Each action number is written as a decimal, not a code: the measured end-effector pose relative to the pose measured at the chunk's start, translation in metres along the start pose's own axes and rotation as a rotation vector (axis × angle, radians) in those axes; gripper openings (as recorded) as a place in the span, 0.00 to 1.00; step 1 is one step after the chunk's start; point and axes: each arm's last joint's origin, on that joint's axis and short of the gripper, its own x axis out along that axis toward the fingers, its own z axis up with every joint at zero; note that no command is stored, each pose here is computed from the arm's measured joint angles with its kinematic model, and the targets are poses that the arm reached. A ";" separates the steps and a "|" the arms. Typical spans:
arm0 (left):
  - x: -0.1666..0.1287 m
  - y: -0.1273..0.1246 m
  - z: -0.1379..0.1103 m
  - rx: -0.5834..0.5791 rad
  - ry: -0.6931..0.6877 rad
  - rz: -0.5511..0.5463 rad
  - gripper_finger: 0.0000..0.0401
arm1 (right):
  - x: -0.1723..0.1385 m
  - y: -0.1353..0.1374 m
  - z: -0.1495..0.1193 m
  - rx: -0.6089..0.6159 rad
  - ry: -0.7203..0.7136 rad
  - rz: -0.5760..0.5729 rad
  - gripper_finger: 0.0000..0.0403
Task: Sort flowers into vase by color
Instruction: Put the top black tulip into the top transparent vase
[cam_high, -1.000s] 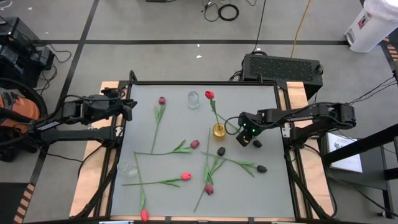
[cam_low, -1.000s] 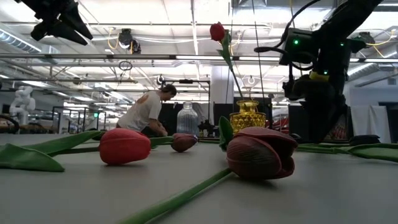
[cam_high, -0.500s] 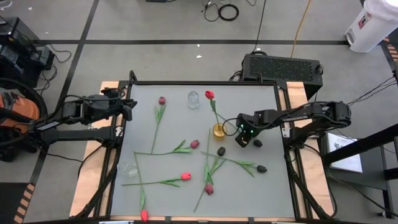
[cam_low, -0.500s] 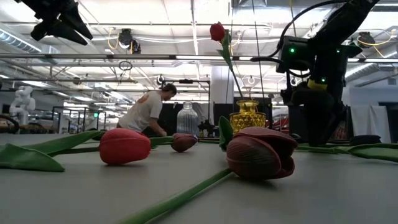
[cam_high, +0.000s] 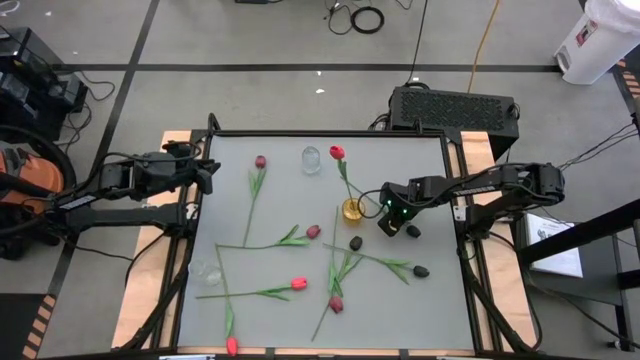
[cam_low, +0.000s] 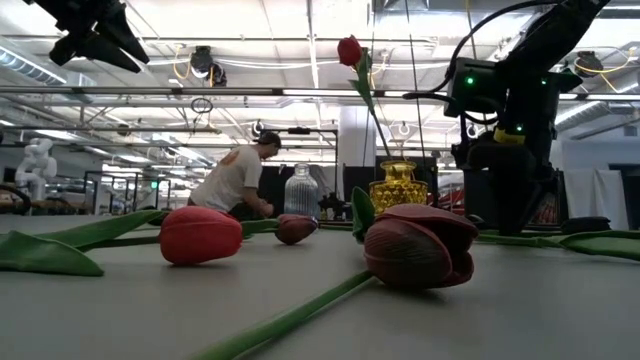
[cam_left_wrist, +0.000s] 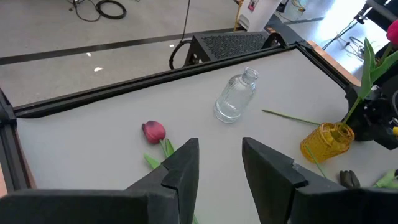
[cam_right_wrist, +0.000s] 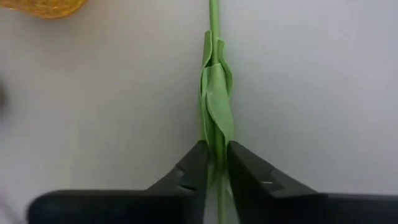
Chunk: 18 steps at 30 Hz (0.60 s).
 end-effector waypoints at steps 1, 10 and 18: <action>0.000 0.000 0.000 0.000 0.000 0.000 0.32 | 0.000 0.000 0.000 0.000 0.000 0.000 0.09; 0.000 0.000 0.000 0.000 0.000 0.000 0.32 | 0.000 0.000 0.000 -0.001 0.004 -0.003 0.01; 0.000 0.000 0.000 0.000 0.000 0.000 0.32 | 0.000 0.000 -0.001 -0.008 0.024 0.018 0.00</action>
